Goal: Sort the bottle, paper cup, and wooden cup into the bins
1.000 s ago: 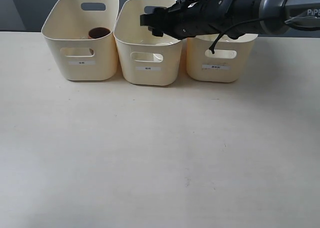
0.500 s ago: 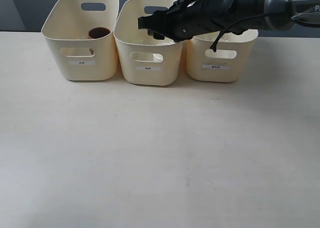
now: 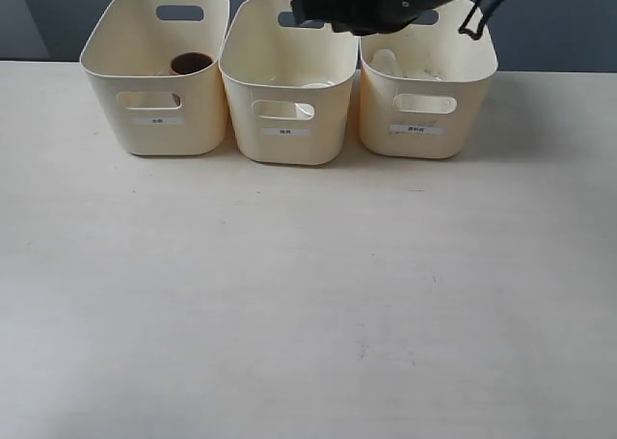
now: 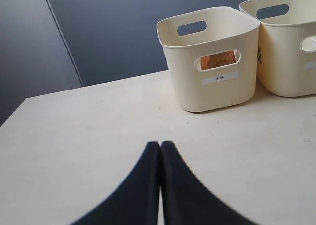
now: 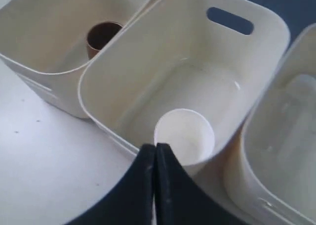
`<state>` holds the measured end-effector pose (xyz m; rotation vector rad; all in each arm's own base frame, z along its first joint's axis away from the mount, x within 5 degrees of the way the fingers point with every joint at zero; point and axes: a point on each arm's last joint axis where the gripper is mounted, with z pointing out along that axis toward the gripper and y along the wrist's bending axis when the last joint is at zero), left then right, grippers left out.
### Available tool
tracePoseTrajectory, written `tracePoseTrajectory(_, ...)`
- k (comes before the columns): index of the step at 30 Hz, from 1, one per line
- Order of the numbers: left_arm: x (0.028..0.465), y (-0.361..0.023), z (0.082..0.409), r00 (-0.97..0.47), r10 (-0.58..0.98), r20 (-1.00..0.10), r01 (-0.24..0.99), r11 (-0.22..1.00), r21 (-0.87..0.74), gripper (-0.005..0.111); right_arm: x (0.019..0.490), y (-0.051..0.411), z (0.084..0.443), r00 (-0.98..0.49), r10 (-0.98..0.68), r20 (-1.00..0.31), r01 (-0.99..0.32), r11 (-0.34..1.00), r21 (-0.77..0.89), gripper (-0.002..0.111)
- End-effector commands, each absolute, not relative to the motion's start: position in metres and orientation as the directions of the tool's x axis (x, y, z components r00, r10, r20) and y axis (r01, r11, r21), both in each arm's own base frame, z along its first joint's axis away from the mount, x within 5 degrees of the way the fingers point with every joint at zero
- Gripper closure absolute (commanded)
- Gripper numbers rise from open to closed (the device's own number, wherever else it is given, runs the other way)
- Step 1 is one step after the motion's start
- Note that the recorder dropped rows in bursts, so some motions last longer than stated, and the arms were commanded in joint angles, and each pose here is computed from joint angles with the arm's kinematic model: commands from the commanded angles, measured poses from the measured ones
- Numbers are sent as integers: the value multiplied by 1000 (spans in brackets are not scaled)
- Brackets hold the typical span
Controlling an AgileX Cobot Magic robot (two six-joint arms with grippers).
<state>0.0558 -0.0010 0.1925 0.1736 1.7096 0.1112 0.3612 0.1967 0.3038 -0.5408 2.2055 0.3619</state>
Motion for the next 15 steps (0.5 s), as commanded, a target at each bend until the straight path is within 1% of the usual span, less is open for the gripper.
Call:
tracePoseTrajectory(1,56,-1,193,-129,184,-974,52,983,179,107,349,169,320,-632,-281,-723,-363,931,-45,109)
tracePoseTrajectory(4,56,-1,193,-129,184,-974,52,983,179,107,339,153,330,-662,-320,-678,-306,941,-146,109)
tracePoseTrajectory(7,56,-1,193,-131,184,-974,53,983,179,107,327,141,344,-685,-315,-658,-258,948,-186,109)
tracePoseTrajectory(15,56,-1,193,-129,184,-974,52,983,179,107,288,117,387,-683,-260,-682,-192,966,-176,109)
